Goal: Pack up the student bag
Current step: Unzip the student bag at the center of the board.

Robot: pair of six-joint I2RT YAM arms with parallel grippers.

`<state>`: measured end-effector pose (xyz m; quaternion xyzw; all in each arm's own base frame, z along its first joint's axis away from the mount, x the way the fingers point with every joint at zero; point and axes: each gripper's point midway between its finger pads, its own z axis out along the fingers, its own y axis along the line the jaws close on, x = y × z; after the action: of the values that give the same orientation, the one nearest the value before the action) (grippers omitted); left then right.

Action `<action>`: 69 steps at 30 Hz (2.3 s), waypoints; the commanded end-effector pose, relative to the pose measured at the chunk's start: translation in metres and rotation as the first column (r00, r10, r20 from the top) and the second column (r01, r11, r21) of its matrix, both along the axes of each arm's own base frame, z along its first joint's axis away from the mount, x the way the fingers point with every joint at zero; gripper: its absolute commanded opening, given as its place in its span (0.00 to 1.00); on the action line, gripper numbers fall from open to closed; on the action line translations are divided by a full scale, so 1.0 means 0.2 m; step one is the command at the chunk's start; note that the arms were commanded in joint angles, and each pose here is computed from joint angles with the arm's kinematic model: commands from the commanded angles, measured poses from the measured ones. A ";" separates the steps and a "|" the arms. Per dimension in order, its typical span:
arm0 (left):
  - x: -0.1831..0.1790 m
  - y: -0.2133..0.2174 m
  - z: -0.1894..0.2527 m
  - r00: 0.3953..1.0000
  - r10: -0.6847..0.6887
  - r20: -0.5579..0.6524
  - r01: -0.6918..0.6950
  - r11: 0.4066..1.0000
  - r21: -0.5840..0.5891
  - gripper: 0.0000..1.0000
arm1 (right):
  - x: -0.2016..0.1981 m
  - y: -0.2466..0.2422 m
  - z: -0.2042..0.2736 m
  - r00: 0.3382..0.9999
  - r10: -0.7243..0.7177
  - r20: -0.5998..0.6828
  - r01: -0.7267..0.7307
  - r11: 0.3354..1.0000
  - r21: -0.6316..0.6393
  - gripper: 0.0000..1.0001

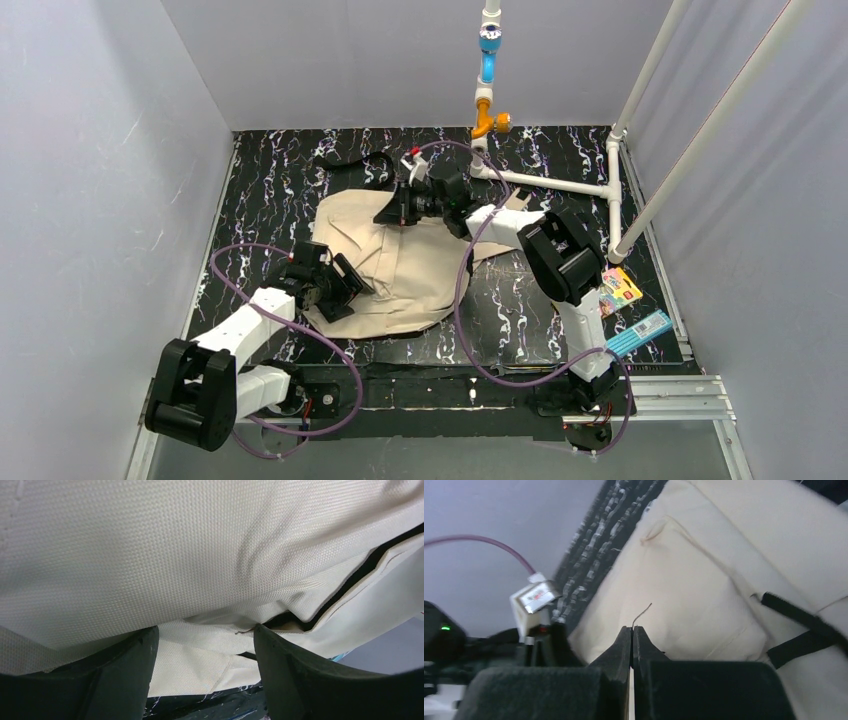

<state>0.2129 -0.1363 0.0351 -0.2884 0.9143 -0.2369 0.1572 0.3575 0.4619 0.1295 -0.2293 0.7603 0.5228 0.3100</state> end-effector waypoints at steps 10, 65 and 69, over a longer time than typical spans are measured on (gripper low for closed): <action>0.04 0.07 -0.10 0.995 0.100 0.015 -0.101 0.993 0.059 0.68 | -0.51 0.01 0.25 0.920 0.178 -0.350 -0.055 0.941 0.334 0.01; 0.02 -0.11 0.30 0.988 0.052 0.148 -0.013 0.969 -0.248 0.59 | -0.31 -0.05 0.13 0.988 0.076 -0.135 -0.072 0.997 0.032 0.01; 0.15 -0.21 0.36 0.985 0.054 0.163 0.006 0.939 -0.344 0.57 | -0.30 -0.04 0.17 0.987 0.060 -0.152 -0.054 0.997 0.047 0.01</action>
<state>0.2236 -0.1524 0.0828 -0.3045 0.8633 -0.3454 0.2067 0.2964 0.4436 0.1345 -0.1902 0.7865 0.5419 0.2273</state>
